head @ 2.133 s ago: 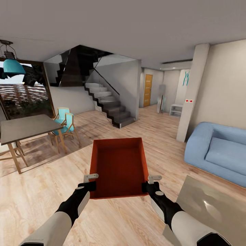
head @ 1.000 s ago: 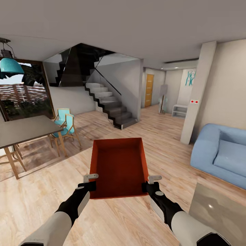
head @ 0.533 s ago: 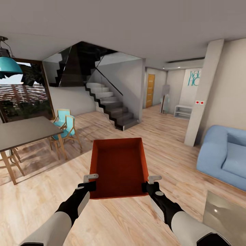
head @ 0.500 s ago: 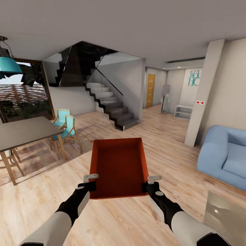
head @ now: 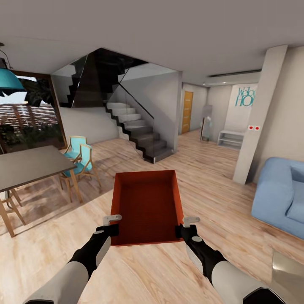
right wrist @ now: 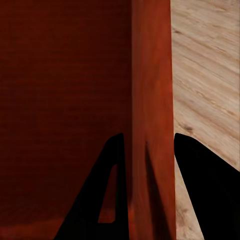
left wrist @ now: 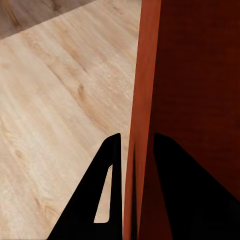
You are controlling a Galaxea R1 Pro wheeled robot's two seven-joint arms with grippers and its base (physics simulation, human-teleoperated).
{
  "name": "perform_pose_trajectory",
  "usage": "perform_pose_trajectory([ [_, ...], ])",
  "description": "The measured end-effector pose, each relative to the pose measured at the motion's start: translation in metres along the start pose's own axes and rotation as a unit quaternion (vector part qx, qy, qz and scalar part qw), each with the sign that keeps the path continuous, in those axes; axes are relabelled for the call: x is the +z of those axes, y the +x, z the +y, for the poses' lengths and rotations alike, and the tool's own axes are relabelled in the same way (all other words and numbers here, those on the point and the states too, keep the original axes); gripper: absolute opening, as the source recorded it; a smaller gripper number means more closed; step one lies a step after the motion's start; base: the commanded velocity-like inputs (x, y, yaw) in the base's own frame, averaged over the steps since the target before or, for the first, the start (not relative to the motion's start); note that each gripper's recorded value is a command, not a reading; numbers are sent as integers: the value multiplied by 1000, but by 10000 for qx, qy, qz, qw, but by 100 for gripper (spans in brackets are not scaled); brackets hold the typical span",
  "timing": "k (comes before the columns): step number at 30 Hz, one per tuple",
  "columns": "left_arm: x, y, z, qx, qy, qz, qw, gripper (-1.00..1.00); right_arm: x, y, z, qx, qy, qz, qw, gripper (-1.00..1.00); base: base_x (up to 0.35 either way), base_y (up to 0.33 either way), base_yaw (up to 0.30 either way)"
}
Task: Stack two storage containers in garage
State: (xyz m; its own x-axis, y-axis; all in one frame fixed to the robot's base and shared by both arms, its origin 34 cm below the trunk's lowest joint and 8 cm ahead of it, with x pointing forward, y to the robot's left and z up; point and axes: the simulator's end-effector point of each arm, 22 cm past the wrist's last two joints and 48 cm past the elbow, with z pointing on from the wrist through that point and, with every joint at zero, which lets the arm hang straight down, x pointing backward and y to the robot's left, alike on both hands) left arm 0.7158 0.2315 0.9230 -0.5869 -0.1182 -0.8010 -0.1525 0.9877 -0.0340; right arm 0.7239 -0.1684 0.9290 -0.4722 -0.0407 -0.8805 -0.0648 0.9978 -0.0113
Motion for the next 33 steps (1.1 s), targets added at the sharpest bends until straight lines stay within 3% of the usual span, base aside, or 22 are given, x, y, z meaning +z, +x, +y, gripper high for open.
perform_pose_trajectory([
  [8, 0, 0, 0, 5, 1, -3, 10000, -100, 0, 0, 0, 5, 2, -4, 10000, -100, 315, 114, -80],
  [33, 0, 0, 0, 4, 1, -4, 10000, -100, 0, 0, 0, 5, 3, -5, 10000, -100, 316, 114, -240],
])
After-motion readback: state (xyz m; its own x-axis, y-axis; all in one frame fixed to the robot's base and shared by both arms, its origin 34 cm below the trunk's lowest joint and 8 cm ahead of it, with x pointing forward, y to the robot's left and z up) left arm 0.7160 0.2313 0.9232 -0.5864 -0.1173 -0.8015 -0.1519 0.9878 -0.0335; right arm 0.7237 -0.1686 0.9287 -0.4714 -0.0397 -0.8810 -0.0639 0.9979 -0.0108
